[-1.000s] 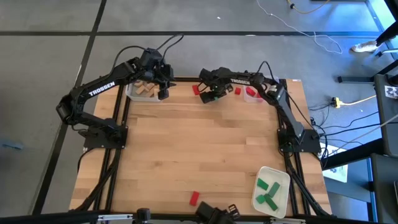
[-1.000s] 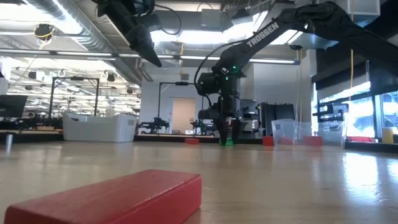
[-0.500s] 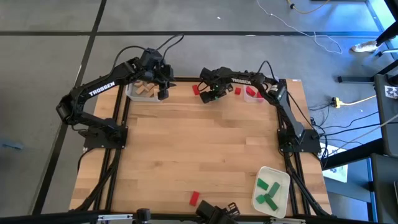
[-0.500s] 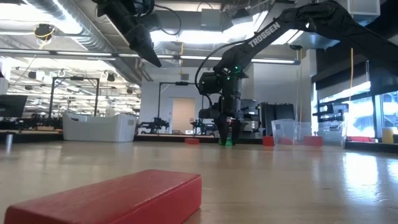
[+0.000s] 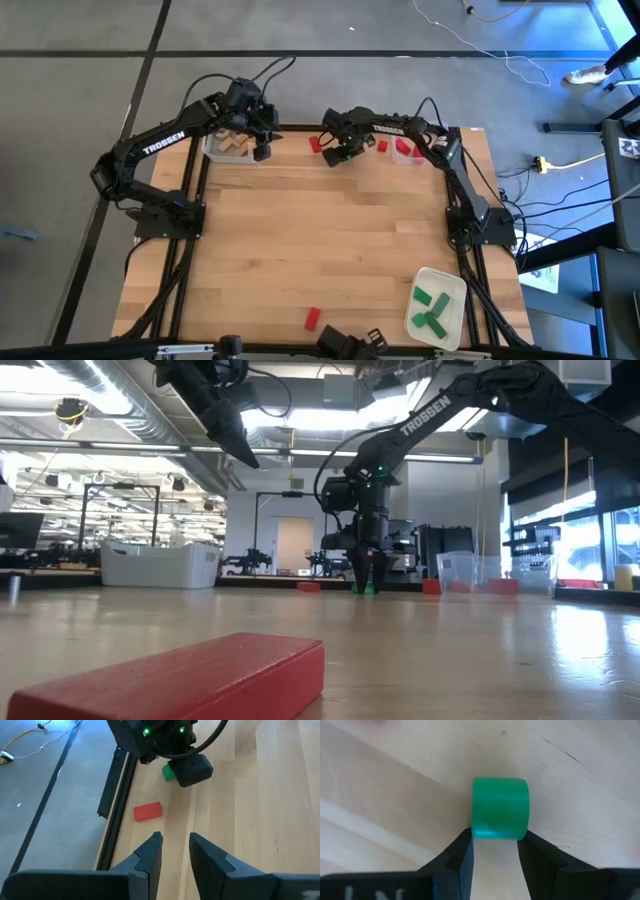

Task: Sort & place blocks by color
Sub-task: Put the green block into the white bin, then put the red block into the transparent bin

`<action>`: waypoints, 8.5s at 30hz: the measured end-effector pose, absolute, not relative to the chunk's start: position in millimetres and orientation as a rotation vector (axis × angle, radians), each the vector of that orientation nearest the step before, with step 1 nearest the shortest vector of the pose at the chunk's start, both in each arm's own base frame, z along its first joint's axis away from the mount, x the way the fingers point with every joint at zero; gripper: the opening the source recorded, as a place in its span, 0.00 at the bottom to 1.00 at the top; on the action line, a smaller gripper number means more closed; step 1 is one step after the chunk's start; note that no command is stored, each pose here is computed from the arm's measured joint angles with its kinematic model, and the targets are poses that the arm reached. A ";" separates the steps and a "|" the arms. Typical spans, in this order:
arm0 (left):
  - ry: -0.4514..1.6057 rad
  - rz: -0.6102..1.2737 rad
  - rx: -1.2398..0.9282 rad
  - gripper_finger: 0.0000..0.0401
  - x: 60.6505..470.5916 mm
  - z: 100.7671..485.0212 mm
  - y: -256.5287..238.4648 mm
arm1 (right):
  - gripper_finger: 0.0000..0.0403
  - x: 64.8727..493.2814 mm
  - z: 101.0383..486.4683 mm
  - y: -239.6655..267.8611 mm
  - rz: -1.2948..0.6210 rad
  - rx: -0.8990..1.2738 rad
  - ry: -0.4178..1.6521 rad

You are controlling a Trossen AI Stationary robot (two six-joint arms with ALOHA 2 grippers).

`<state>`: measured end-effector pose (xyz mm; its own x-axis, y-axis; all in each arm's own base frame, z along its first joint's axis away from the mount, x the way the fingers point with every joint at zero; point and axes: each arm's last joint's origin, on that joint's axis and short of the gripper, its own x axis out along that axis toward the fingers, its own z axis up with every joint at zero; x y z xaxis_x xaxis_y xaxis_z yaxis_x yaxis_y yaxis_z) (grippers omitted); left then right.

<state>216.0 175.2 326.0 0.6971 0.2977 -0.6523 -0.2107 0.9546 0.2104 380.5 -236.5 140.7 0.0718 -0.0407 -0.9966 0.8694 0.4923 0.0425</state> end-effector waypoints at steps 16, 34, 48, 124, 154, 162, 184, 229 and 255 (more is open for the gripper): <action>0.747 0.282 0.123 0.23 216.1 325.9 175.1 | 0.32 361.8 159.7 -190.0 -0.449 0.666 1.751; 0.757 0.265 0.156 0.23 215.8 325.4 174.9 | 0.32 379.7 178.5 -94.0 0.037 0.706 1.894; 0.725 0.177 0.171 0.23 216.9 325.7 172.7 | 0.32 365.2 248.1 -56.8 -0.073 0.681 1.764; 0.696 0.083 0.269 0.23 217.4 326.5 172.1 | 0.40 203.5 217.6 106.3 -0.040 1.388 1.894; 0.687 0.195 0.028 0.23 212.0 326.1 178.2 | 0.40 214.4 322.1 -33.3 -1.167 0.388 0.690; 0.697 0.295 -0.049 0.23 211.5 325.9 180.3 | 0.40 231.5 298.8 -80.6 -1.104 0.290 0.686; 0.479 0.500 -0.497 0.23 256.6 303.3 207.3 | 0.40 230.7 276.7 -135.2 -0.788 0.383 0.569; 0.604 0.733 -0.725 0.23 299.3 239.9 204.8 | 0.40 230.6 276.5 -135.1 -0.789 0.387 0.570; 0.606 0.775 -0.866 0.52 323.3 186.6 218.9 | 0.40 230.6 276.7 -135.1 -0.789 0.387 0.570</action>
